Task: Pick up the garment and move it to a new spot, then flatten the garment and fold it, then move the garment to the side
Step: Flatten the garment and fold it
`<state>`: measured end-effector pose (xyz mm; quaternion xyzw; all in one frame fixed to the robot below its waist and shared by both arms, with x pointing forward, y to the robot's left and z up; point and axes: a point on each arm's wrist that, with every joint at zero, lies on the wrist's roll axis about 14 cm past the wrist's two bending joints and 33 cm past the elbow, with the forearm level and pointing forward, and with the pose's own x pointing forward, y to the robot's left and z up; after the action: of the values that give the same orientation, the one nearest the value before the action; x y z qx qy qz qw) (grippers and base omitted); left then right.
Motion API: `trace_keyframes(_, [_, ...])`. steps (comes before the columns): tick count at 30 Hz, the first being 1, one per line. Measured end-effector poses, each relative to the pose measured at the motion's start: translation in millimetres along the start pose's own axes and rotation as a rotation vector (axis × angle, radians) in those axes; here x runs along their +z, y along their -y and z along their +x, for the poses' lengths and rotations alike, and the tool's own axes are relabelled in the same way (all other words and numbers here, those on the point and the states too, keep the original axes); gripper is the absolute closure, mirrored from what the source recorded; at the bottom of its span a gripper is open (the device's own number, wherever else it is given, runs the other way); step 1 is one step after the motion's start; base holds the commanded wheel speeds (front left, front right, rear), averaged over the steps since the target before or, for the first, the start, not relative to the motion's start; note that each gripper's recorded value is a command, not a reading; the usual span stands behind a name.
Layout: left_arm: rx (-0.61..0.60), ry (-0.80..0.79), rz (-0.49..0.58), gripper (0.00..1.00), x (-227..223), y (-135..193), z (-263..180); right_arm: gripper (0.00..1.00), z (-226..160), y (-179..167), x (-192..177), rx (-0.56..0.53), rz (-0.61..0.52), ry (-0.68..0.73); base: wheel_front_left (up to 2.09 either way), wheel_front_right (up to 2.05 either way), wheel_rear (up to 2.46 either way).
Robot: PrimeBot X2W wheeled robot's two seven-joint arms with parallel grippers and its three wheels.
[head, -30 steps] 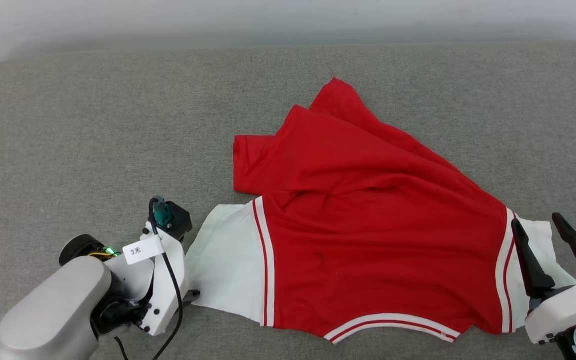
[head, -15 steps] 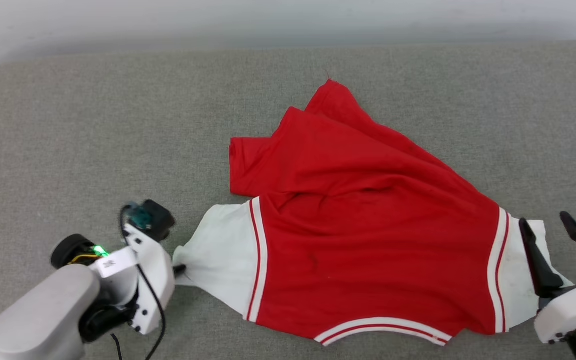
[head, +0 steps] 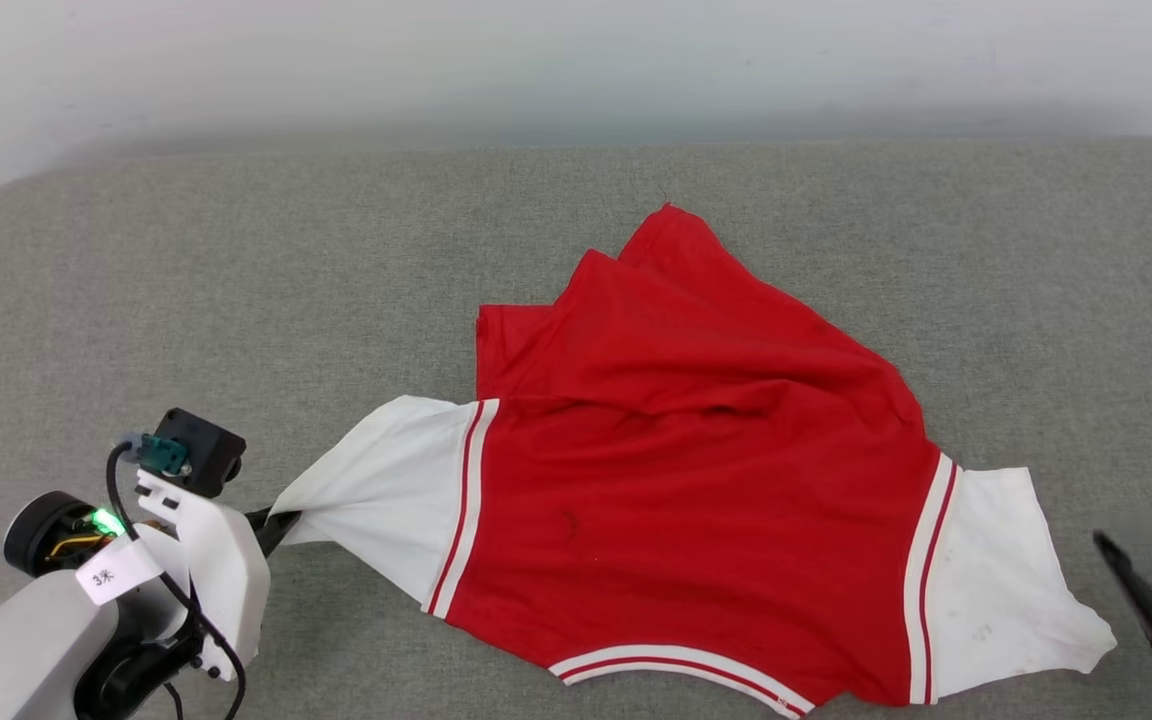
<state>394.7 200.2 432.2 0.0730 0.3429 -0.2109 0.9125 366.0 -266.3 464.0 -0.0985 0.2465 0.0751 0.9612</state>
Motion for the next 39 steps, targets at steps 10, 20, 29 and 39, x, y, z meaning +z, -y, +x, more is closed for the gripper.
trace_keyframes(10, [-0.014, 0.024, 0.002, 1.00, 3.3, 10.4, -1.5, 0.00, -1.0, -10.0, -55.9, 0.100, 0.004, -0.378, 0.00, 0.00, 0.00])
trace_keyframes(20, [-0.025, 0.008, 0.009, 1.00, 1.0, 10.6, 7.8, 0.00, 28.2, -24.9, -93.4, 0.149, 0.052, -0.504, 0.00, 0.00, 0.00])
trace_keyframes(29, [-0.032, 0.006, -0.007, 1.00, -3.2, 12.9, 11.2, 0.47, 34.1, -39.8, -116.5, 0.196, 0.047, -0.538, 0.00, 0.00, 0.00])
trace_keyframes(39, [-0.054, 0.168, 0.008, 1.00, 31.4, 26.3, -4.5, 1.00, 36.5, -40.8, -63.7, 0.203, 0.081, -0.270, 0.00, 0.00, 0.00])
